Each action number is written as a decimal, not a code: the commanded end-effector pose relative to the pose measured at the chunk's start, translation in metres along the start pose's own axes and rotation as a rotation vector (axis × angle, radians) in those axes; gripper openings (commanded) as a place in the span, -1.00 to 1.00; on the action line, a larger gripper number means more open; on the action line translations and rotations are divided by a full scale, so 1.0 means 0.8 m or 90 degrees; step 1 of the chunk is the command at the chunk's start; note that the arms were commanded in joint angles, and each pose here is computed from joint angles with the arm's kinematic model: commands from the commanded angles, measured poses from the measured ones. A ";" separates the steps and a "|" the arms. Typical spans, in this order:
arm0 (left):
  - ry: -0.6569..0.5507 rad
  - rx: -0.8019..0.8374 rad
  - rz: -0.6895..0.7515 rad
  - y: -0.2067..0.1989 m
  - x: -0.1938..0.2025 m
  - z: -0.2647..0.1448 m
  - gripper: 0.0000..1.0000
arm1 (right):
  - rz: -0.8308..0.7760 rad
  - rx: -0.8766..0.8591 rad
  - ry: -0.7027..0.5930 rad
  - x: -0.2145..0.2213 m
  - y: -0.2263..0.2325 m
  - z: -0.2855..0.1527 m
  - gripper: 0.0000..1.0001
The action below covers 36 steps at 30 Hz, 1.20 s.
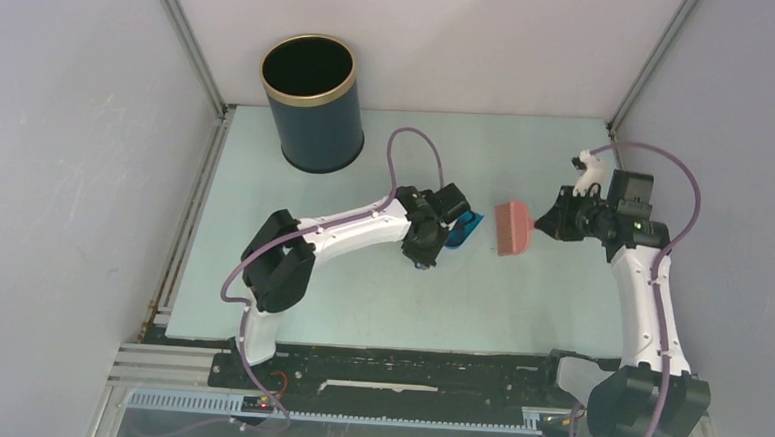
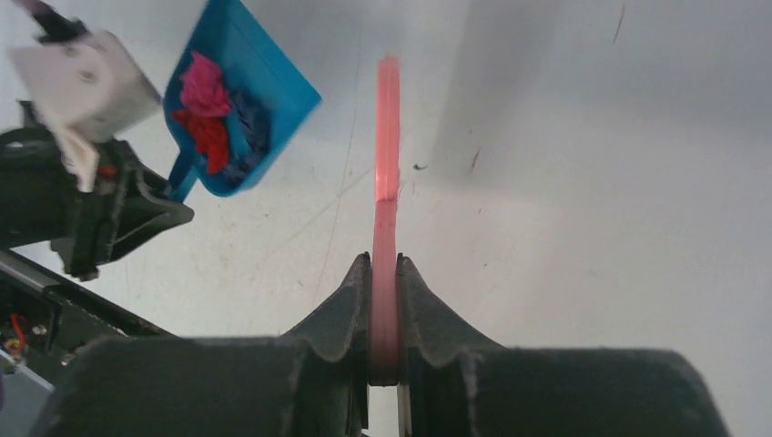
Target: Sweep away the paper scraps from the table
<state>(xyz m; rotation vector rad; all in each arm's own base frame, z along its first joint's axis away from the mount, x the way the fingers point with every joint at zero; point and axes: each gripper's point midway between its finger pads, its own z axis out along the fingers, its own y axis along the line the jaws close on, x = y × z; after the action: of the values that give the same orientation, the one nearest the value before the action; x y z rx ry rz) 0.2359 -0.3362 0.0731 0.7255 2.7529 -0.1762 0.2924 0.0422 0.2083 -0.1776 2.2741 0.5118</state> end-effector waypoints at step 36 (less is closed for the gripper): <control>-0.249 0.118 -0.130 0.112 -0.203 -0.172 -1.00 | 0.053 -0.096 -0.061 0.035 -0.002 0.006 -1.00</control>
<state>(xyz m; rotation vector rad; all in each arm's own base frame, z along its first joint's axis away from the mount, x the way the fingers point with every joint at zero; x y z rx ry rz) 0.3687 -0.3161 0.1679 0.4723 2.6240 -0.3757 0.2726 0.0424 0.1752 -0.0811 2.1908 0.7254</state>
